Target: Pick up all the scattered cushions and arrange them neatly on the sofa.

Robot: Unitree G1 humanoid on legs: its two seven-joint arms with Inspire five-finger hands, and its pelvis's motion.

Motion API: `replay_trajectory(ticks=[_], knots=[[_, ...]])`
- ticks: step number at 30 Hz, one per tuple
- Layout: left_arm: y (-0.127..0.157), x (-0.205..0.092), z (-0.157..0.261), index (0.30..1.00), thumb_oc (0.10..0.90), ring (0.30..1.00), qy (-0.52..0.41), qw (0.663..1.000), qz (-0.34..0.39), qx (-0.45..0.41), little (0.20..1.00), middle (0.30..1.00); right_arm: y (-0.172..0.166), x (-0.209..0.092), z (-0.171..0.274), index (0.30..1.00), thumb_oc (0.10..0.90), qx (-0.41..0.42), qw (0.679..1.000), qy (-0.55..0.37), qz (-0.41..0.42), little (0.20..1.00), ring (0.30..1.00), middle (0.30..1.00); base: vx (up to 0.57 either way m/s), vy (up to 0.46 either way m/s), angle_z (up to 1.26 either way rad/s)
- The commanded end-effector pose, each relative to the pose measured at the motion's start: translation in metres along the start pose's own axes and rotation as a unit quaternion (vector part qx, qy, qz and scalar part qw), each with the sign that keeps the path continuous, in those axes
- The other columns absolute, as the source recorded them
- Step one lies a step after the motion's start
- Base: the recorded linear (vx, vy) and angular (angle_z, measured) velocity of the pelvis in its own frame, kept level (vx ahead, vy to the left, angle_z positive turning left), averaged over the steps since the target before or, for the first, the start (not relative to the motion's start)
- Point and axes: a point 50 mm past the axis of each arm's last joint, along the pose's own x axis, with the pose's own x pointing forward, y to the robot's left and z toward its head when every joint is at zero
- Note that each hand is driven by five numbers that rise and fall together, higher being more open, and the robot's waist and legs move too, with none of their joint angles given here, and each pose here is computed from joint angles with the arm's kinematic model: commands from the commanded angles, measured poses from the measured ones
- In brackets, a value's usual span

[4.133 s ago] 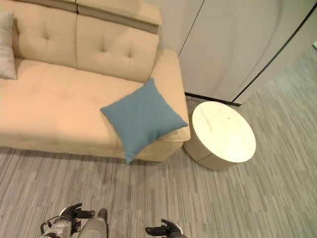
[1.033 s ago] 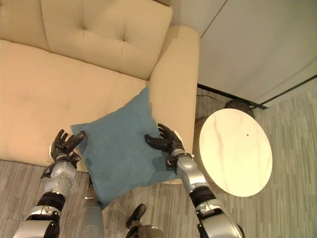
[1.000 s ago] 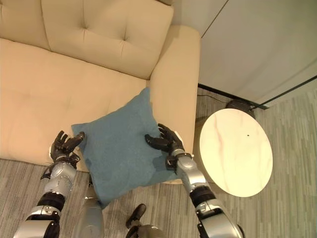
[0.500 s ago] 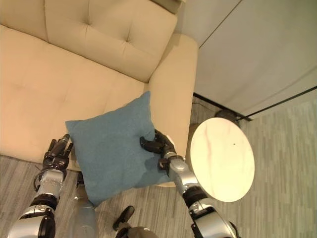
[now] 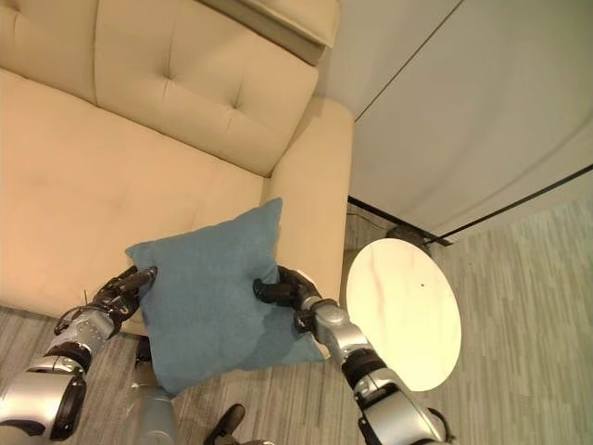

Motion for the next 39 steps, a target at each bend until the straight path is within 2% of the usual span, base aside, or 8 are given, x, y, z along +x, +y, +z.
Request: replay_trajectory(ticks=[1, 2, 3, 4, 11, 23, 35, 39], knots=[[-0.09, 0.0, -0.061, 0.9, 0.8, 0.9, 0.185, 0.962, -0.128, 0.154, 0.9, 0.9, 0.065, 0.015, 0.036, 0.9, 0.8, -0.053, 0.987, -0.031, 0.148, 0.9, 0.9, 0.9, -0.04, 0.052, -0.08], [-0.094, -0.004, -0.072, 0.9, 0.8, 0.9, 0.214, 0.951, -0.139, 0.176, 0.9, 0.9, 0.069, 0.015, 0.037, 0.9, 0.8, -0.058, 0.985, -0.027, 0.157, 0.9, 0.9, 0.9, -0.02, 0.033, -0.12], [-0.104, -0.009, -0.088, 0.571, 0.58, 0.571, 0.237, 0.942, -0.186, 0.147, 0.571, 0.571, 0.078, 0.016, 0.039, 0.5, 0.533, -0.061, 0.983, -0.028, 0.171, 0.5, 0.5, 0.5, -0.01, 0.025, -0.13], [-0.108, -0.011, -0.096, 0.3, 0.4, 0.3, 0.244, 0.939, -0.201, 0.134, 0.3, 0.3, 0.085, 0.017, 0.037, 0.3, 0.4, -0.059, 0.982, -0.027, 0.179, 0.3, 0.3, 0.3, 0.0, 0.006, -0.08], [-0.133, -0.019, -0.112, 0.3, 0.4, 0.3, 0.211, 0.938, -0.272, 0.048, 0.3, 0.3, 0.102, 0.016, 0.026, 0.3, 0.4, -0.024, 0.984, -0.039, 0.17, 0.3, 0.3, 0.3, 0.01, -0.008, -0.03], [-0.147, -0.026, -0.085, 0.3, 0.4, 0.3, 0.077, 0.937, -0.337, -0.04, 0.3, 0.3, 0.07, -0.003, 0.018, 0.3, 0.4, 0.022, 0.991, -0.117, 0.065, 0.3, 0.3, 0.3, 0.01, -0.009, 0.01], [-0.155, -0.061, -0.048, 0.3, 0.4, 0.3, -0.045, 0.931, -0.337, -0.13, 0.3, 0.3, 0.069, -0.015, 0.089, 0.3, 0.4, -0.08, 0.964, -0.241, 0.072, 0.3, 0.3, 0.3, -0.14, -0.004, 0.17], [-0.136, -0.066, -0.061, 0.3, 0.4, 0.3, -0.041, 0.936, -0.316, -0.15, 0.3, 0.3, 0.077, -0.016, 0.069, 0.3, 0.4, -0.088, 0.969, -0.216, 0.087, 0.3, 0.3, 0.3, -0.16, 0.049, 0.78]])
